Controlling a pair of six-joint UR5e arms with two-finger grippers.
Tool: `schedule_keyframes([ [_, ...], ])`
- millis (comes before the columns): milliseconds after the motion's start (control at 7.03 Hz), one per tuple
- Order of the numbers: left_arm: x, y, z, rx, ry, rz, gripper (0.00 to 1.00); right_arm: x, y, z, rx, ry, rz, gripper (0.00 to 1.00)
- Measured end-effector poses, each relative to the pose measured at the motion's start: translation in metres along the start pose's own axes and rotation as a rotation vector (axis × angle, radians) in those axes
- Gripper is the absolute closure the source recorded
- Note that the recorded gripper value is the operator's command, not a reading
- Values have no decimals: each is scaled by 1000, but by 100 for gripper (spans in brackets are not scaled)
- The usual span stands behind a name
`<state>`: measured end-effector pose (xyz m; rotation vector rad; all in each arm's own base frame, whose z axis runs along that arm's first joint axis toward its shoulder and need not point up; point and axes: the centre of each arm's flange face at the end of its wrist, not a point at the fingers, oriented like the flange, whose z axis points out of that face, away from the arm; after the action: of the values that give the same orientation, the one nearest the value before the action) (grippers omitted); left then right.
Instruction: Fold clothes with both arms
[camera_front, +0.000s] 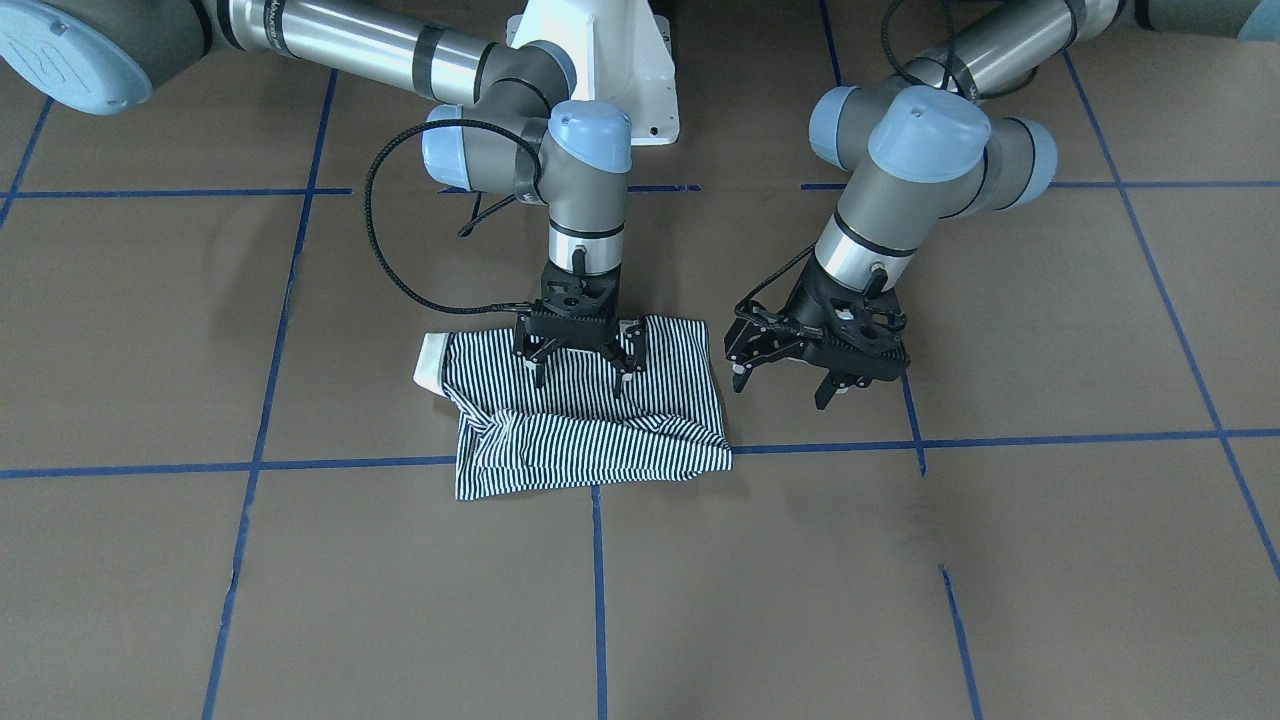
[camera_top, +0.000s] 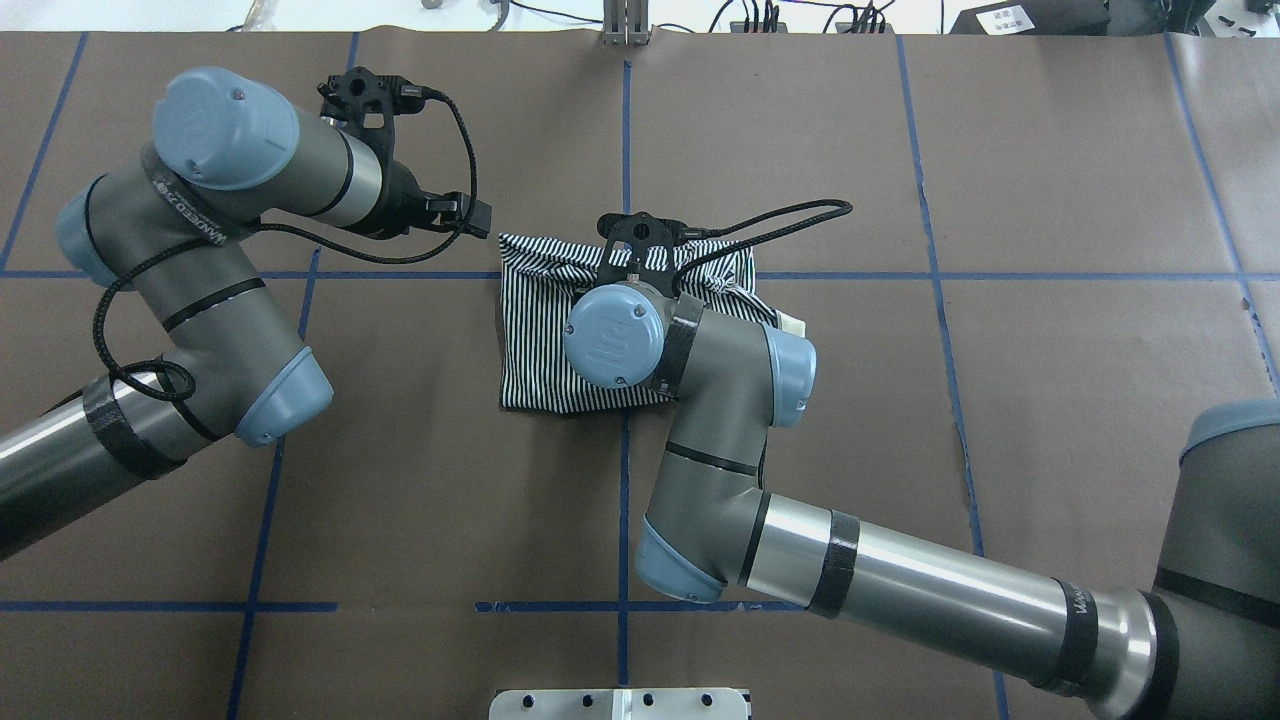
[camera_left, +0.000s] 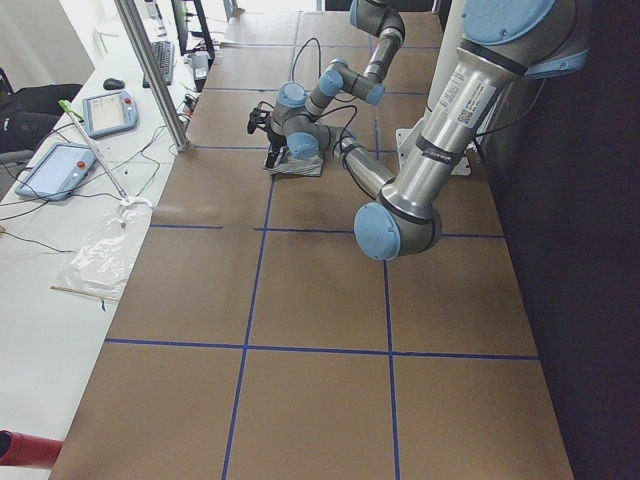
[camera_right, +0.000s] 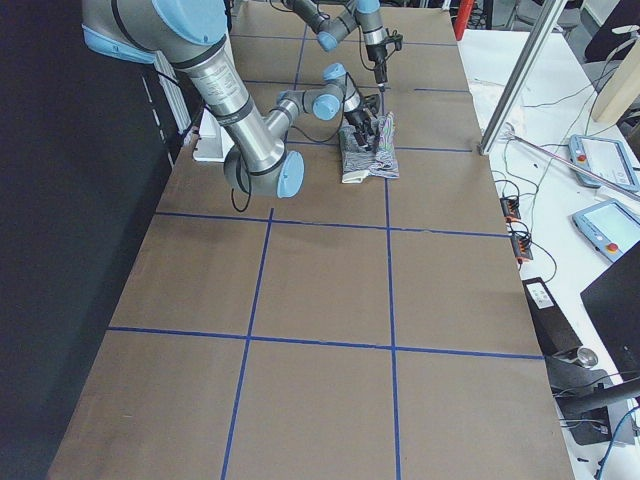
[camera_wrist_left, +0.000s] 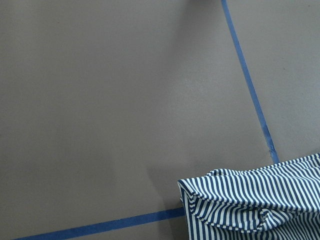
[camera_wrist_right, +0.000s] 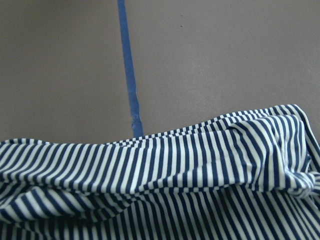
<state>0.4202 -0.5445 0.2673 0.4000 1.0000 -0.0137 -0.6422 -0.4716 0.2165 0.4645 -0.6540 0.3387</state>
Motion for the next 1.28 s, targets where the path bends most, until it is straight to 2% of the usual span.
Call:
schedule_keyframes([
  [427,0,0,0,-1,-1,-1,0,26,-36,45,27,105,-54,0],
  [711,0,0,0,0,-1,-2,0,36,-98,70,33,175,-41,0],
  [853,-1,0,1,0,-3,-3,0,48,-135,76,13,191,-13,0],
  [996,-1,1,3,0,-11,-4,0,64,-173,75,-31,183,19,0],
  [1138,4,2,13,5,-29,-20,0,72,-201,65,-73,152,42,0],
  [1280,23,3,34,13,-53,-55,0,73,-214,50,-93,110,51,0],
])
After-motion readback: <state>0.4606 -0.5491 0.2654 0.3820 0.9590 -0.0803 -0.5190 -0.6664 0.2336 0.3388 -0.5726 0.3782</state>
